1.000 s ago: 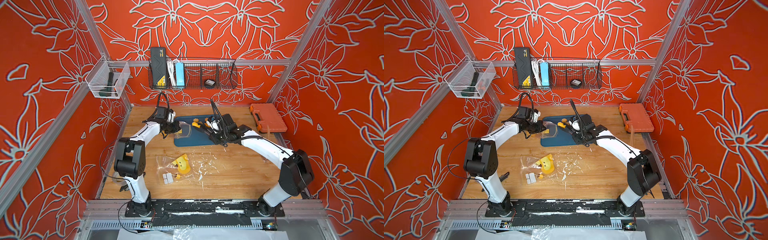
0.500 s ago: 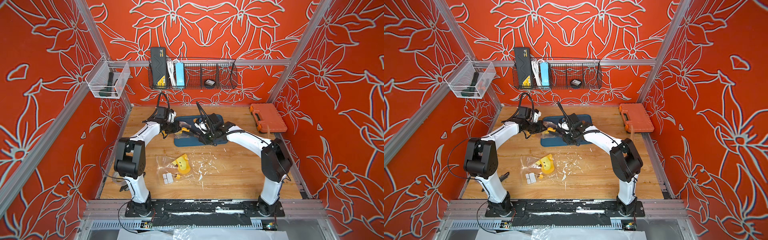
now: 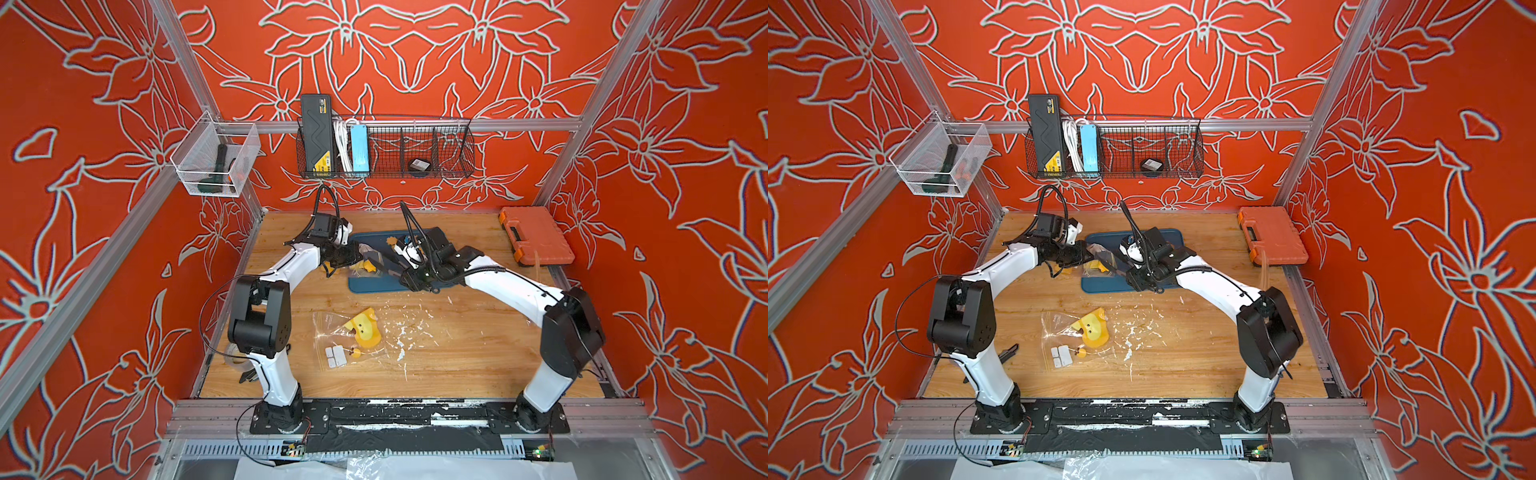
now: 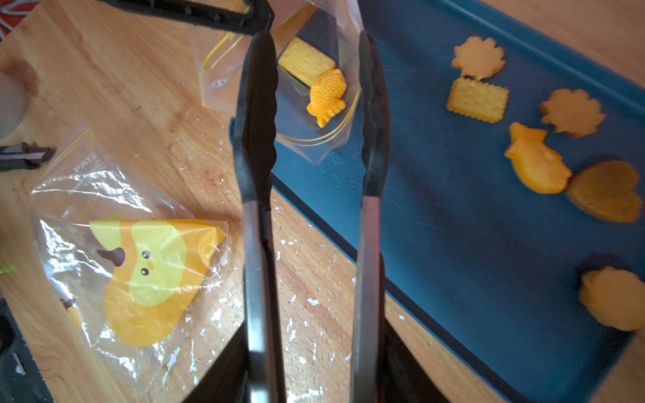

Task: Put the cookies into a resealable bag to prevent moisture
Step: Place the cookie in the ziploc bag, then pick up the cookie from the tray.

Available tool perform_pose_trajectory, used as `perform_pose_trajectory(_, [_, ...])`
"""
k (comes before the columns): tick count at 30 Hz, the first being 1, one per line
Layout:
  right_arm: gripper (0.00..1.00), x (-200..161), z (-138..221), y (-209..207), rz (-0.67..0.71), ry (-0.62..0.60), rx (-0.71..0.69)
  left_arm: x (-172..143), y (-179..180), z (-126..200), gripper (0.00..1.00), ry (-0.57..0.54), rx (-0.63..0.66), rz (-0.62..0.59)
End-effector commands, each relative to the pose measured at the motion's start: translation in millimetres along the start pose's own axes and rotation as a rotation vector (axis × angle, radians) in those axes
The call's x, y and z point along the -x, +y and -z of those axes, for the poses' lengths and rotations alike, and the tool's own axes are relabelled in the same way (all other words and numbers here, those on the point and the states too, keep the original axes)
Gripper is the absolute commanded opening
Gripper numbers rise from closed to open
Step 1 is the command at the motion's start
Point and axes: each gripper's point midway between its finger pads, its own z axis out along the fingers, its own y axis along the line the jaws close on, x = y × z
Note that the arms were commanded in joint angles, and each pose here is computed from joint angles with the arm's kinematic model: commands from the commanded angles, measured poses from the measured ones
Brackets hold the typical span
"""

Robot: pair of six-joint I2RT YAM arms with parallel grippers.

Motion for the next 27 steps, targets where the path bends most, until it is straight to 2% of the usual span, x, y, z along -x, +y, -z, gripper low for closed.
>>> perform_pose_trajectory(1, [0.48,-13.7,23.7,-27.2,-0.092,-0.011,-0.169,5.4,-3.5,7.0,0.00,-0.024,-0.006,-0.021])
perform_pose_trajectory(6, [0.46,-72.0,45.2,-82.1,-0.250,0.120,-0.419,5.7,-6.0,8.1,0.00,-0.027,-0.014,-0.025])
perform_pose_trajectory(9, [0.47,-88.1,51.9,-104.8,-0.308,0.156,-0.480,6.0,-6.3,8.3,0.00,-0.028,-0.016,-0.024])
perform_pose_trajectory(18, [0.53,-88.7,50.0,-136.4,-0.438,0.223,-0.445,5.7,-6.5,8.1,0.00,-0.027,-0.017,-0.024])
perform_pose_trajectory(27, [0.53,-88.8,41.9,-139.9,-0.456,0.260,-0.409,5.2,-7.3,7.7,0.00,-0.025,-0.023,-0.023])
